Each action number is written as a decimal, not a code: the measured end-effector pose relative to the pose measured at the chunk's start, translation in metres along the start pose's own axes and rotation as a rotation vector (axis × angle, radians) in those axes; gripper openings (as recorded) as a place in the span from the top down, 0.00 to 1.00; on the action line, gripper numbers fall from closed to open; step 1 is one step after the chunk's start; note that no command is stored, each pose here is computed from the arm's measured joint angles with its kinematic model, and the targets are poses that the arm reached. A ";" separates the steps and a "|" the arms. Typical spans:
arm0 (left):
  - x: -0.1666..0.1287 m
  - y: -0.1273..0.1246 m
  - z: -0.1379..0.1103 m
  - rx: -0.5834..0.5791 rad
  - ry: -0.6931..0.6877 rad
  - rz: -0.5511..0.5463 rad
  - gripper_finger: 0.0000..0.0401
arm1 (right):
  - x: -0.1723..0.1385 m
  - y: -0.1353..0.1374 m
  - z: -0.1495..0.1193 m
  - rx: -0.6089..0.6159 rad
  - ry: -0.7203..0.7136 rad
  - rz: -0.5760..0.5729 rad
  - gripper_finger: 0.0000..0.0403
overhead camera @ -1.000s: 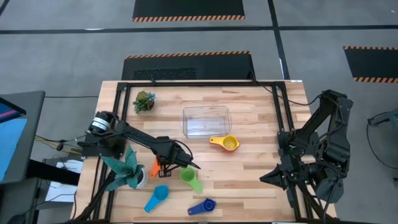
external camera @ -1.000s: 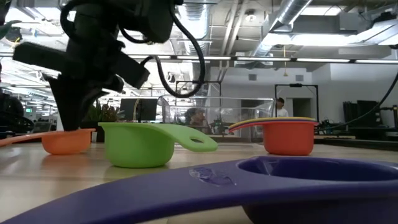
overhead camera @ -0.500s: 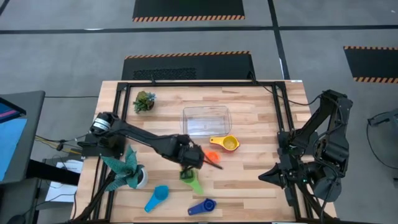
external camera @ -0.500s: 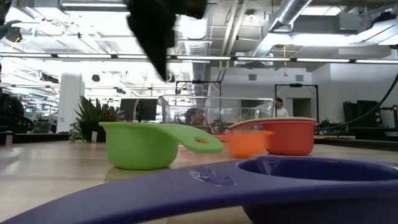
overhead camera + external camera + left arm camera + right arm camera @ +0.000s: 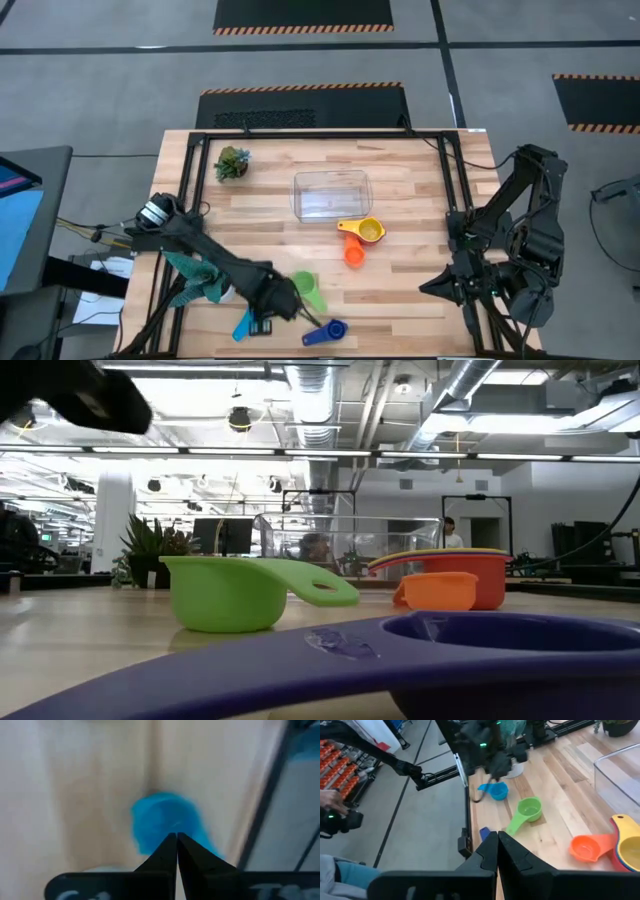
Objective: Nest measuring cups in basket
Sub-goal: Adjust the measuring cup on table, then stack the green measuring cup on top of the blue measuring cup
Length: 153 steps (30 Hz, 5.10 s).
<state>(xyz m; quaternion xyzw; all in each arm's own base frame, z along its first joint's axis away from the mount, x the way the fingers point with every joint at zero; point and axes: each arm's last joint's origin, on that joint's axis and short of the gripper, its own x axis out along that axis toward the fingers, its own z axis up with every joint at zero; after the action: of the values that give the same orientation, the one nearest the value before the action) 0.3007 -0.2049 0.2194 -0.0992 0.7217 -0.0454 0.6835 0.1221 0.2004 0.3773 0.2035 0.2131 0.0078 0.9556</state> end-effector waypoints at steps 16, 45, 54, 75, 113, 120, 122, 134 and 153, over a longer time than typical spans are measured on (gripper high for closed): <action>0.068 -0.001 0.018 0.049 0.085 0.125 1.00 | 0.002 0.000 0.002 0.018 -0.006 -0.003 0.93; -0.021 0.000 0.087 0.255 -0.303 0.005 1.00 | 0.002 0.003 0.004 -0.001 -0.026 0.016 0.93; 0.020 -0.016 0.134 0.334 -0.574 -0.099 1.00 | 0.012 -0.004 0.012 0.006 -0.053 -0.034 0.93; 0.057 -0.029 0.135 0.408 -0.509 -0.158 1.00 | 0.013 -0.002 0.015 0.056 -0.063 -0.019 0.93; 0.057 -0.019 0.141 0.530 -0.481 -0.240 1.00 | 0.013 -0.004 0.013 0.034 -0.051 -0.031 0.93; 0.084 -0.016 0.153 0.494 -0.470 -0.290 1.00 | 0.013 -0.004 0.013 0.045 -0.050 -0.029 0.93; 0.083 -0.014 0.156 0.503 -0.494 -0.282 1.00 | 0.013 -0.003 0.013 0.047 -0.050 -0.027 0.93; 0.057 0.048 0.198 0.504 -0.693 -0.041 1.00 | 0.014 -0.004 0.013 0.064 -0.038 -0.020 0.93; -0.044 0.000 0.134 0.325 -0.252 0.154 1.00 | 0.013 -0.012 0.003 -0.038 0.108 -0.041 0.93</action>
<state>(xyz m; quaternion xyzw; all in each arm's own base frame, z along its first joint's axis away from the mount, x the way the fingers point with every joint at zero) 0.4364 -0.1862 0.2541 0.0629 0.6192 -0.0962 0.7768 0.1341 0.1892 0.3703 0.1800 0.2682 0.0034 0.9464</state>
